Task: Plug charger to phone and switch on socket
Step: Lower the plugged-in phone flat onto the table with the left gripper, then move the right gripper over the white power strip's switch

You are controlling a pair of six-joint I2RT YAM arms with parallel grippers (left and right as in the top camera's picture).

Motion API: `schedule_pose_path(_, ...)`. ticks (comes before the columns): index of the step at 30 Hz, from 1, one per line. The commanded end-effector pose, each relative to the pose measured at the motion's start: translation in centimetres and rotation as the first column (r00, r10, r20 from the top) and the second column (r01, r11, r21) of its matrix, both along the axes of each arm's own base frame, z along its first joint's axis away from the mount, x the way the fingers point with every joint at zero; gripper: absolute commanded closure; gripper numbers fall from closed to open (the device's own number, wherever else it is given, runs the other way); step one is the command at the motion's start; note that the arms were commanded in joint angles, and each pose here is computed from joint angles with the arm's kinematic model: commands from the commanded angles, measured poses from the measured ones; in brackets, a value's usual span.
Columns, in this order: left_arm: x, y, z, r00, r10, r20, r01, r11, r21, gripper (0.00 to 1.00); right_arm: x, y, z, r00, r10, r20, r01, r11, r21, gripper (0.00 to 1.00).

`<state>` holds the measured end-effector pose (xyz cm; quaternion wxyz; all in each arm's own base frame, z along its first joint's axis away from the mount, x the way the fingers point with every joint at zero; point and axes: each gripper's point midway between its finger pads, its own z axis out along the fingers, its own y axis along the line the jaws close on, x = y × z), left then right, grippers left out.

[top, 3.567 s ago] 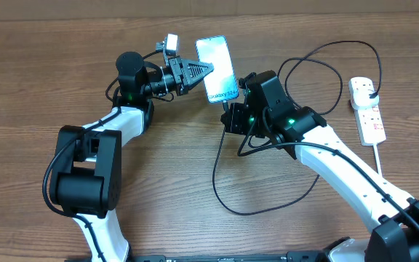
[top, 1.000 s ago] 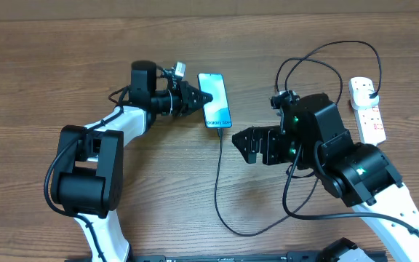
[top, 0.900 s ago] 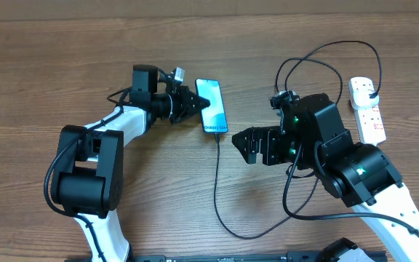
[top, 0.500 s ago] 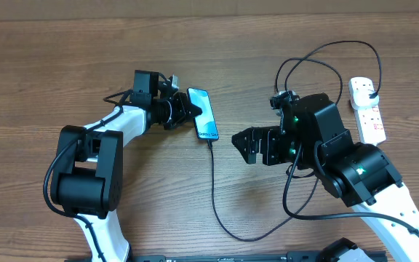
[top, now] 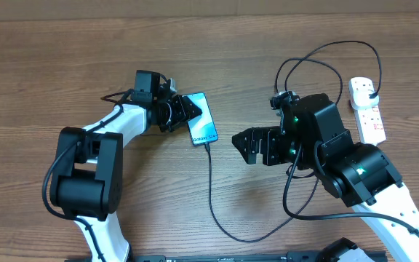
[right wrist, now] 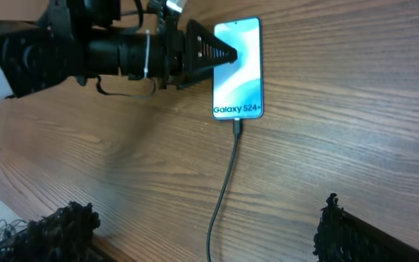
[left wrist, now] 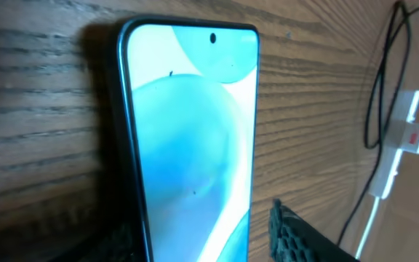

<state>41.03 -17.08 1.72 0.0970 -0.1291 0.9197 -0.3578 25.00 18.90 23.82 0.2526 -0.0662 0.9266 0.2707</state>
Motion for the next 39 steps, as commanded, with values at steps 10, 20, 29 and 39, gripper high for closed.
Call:
schedule_pose_path(10, -0.6, 2.5, 0.8, 0.995, 0.039, -0.089, -0.051, 0.989, -0.141, 0.01, 2.6, -4.6, 0.8, 0.981, -0.179, 0.071, 0.184, 0.979, -0.082, 0.00)
schedule_pose_path(20, -0.7, 4.2, 11.7, 0.962, -0.048, 0.270, 0.052, 0.999, -0.007, 0.00, 7.8, -22.4, 0.0, 0.756, -0.653, 0.047, 0.654, 0.755, -0.037, 0.00)
schedule_pose_path(29, -6.2, 1.8, 17.4, 0.882, -0.248, 0.401, 0.169, 0.960, 0.221, 0.00, 10.3, -33.3, -6.8, 0.536, -0.827, -0.169, 0.840, 0.543, 0.007, 0.15)
schedule_pose_path(39, -9.0, -1.4, 18.0, 0.864, -0.326, 0.384, 0.259, 0.942, 0.215, 0.00, 14.4, -39.3, -8.9, 0.426, -0.897, -0.116, 0.905, 0.422, 0.058, 0.96)
